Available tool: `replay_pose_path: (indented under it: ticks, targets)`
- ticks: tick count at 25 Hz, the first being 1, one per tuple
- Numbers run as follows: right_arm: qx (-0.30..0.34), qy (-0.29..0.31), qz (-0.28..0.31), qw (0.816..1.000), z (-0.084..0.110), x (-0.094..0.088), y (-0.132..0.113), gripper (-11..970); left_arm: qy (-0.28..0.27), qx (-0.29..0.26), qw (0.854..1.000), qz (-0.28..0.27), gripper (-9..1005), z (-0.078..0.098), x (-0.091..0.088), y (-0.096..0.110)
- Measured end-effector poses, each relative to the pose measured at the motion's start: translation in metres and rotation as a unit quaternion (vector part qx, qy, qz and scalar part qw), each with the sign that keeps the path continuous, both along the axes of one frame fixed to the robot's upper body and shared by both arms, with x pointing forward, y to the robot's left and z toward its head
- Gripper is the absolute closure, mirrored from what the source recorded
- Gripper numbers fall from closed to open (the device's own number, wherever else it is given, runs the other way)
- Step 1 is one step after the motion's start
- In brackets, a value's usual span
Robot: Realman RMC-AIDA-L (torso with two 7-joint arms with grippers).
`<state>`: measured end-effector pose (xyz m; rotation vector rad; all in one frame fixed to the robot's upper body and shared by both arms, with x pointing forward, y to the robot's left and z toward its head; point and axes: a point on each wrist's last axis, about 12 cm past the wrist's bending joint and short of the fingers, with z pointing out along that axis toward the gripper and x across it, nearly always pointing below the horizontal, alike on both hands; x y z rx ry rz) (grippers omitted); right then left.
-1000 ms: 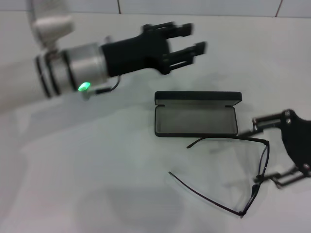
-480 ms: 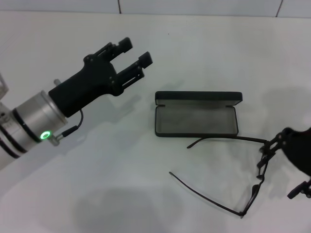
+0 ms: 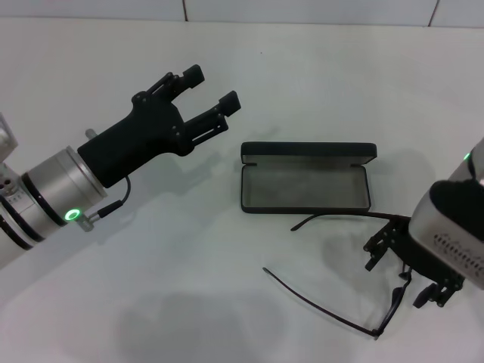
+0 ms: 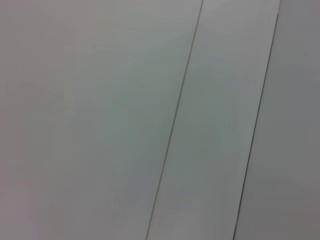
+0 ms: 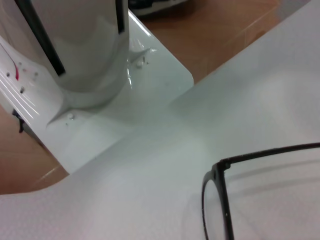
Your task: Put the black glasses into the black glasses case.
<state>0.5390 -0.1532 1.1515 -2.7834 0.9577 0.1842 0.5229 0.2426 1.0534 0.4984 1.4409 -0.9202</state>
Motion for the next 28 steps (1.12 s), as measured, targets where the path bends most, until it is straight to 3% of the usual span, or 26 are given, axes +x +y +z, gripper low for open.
replay_pose_path:
  ticks: [10,22,28]
  targets:
    - [-0.008,-0.002,0.011,1.000,-0.008,-0.002,0.006,295,0.007,0.009,1.000,0.002,154,-0.003,0.001,-0.001]
    - [-0.003,0.003,-0.009,1.000,-0.010,0.002,0.003,765,0.011,0.011,1.000,0.002,156,-0.003,0.004,-0.006]
    - [0.061,0.039,-0.049,0.996,0.009,0.006,-0.011,814,0.008,0.007,1.000,-0.004,157,-0.002,0.004,-0.008]
